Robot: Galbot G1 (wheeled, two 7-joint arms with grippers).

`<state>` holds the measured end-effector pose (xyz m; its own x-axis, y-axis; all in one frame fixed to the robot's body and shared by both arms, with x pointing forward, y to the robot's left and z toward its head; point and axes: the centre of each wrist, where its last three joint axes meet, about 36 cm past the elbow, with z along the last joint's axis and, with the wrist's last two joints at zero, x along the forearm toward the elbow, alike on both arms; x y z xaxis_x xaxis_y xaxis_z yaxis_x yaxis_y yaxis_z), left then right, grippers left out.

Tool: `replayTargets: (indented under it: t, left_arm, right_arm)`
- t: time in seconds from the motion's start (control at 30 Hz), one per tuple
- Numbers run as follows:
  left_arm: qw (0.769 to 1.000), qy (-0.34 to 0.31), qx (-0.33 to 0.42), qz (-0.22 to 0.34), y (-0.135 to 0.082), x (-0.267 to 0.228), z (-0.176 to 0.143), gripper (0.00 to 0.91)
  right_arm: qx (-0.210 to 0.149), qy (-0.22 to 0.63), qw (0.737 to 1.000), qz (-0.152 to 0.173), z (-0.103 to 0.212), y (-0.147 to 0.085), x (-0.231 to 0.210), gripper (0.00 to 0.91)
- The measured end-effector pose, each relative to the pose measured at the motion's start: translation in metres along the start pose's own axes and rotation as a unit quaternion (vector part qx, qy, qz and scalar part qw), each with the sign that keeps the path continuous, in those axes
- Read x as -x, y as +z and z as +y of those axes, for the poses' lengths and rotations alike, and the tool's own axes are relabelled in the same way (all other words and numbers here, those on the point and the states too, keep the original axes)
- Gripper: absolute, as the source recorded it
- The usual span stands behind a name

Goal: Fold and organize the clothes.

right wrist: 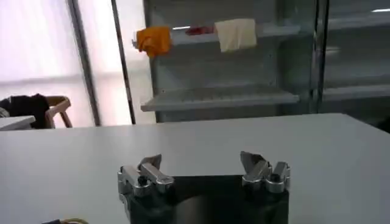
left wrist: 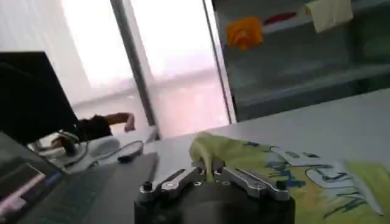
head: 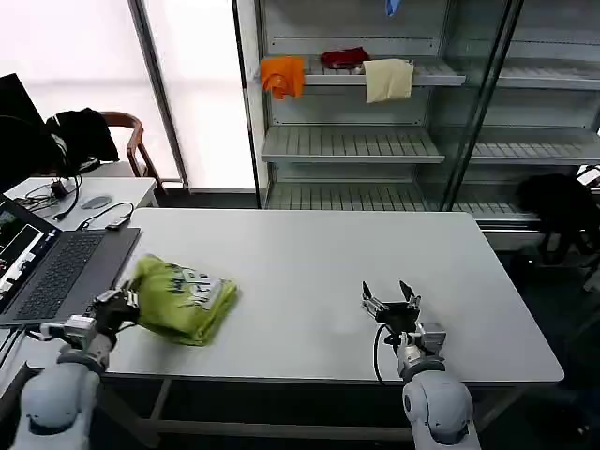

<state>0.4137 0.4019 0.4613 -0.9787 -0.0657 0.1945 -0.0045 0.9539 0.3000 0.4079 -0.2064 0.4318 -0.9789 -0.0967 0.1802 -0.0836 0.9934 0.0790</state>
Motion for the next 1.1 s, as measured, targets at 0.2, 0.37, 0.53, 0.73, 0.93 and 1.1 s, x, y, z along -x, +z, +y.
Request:
replayTargets:
  t: [0.2, 0.37, 0.53, 0.73, 0.93, 1.1]
  left_arm:
    - [0.996, -0.023, 0.085, -0.019, -0.037, 0.005, 0.045, 0.01]
    - [0.991, -0.032, 0.126, -0.032, -0.061, 0.001, 0.055, 0.01]
    - [0.986, -0.028, 0.155, -0.05, -0.071, -0.008, 0.037, 0.01]
    - [0.981, 0.001, 0.184, -0.06, -0.045, -0.011, -0.024, 0.01]
    - [0.977, 0.044, 0.195, -0.074, -0.02, -0.01, -0.103, 0.02]
    - [0.974, 0.077, 0.191, -0.093, -0.019, -0.01, -0.157, 0.02]
  right_arm:
    - [0.0, 0.003, 1.0, 0.001, -0.004, 0.007, 0.0, 0.907]
    - [0.0, 0.01, 1.0, 0.005, -0.01, 0.014, 0.0, 0.907]
    - [0.0, 0.017, 1.0, 0.01, -0.018, 0.023, -0.001, 0.907]
    - [0.0, 0.027, 1.0, 0.014, -0.029, 0.033, -0.003, 0.907]
    - [-0.001, 0.03, 0.999, 0.017, -0.033, 0.038, -0.004, 0.907]
    - [0.0, 0.03, 0.999, 0.017, -0.032, 0.038, -0.004, 0.907]
